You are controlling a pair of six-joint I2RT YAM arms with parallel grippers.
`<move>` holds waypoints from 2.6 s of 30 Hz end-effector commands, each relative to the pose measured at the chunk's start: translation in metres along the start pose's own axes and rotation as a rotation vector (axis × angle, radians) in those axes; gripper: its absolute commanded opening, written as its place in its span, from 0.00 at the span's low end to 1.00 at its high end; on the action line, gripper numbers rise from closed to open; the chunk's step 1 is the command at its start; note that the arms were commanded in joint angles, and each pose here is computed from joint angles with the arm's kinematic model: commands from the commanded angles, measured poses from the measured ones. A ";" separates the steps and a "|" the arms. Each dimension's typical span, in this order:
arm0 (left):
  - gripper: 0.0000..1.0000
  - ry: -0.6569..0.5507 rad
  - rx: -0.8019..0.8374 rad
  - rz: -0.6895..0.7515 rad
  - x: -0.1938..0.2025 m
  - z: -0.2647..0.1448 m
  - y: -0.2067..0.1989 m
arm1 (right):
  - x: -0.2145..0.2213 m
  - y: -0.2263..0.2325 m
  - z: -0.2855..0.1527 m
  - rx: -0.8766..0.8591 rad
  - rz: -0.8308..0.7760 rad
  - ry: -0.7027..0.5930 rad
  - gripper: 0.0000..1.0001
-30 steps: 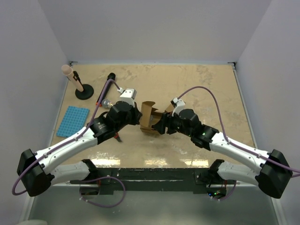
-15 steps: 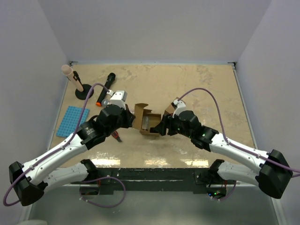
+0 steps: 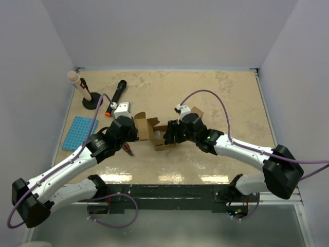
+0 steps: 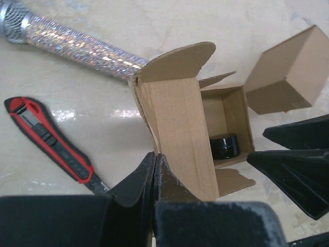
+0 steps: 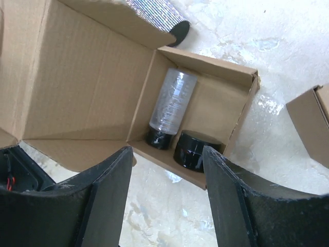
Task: Unpack the express box
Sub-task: Pick up the product from the express box.
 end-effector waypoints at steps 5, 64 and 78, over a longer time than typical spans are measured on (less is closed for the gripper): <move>0.00 -0.012 -0.180 -0.032 0.011 0.002 0.045 | -0.036 0.013 0.018 0.004 -0.049 -0.055 0.61; 0.00 -0.051 -0.155 -0.024 0.020 0.002 0.057 | -0.105 0.032 0.010 0.104 -0.118 -0.129 0.28; 0.00 -0.025 -0.104 -0.040 0.031 0.007 0.050 | -0.159 -0.080 0.122 0.340 -0.022 -0.077 0.25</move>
Point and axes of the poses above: each gripper's point midway between its finger pads, its own z axis out along the fingers, its own y axis along the line the jaws close on, x = y × z, the point moved 1 cm from there along -z, back along the fingers, and after that the axes turned 2 degrees about -z, right-handed, at the moved point
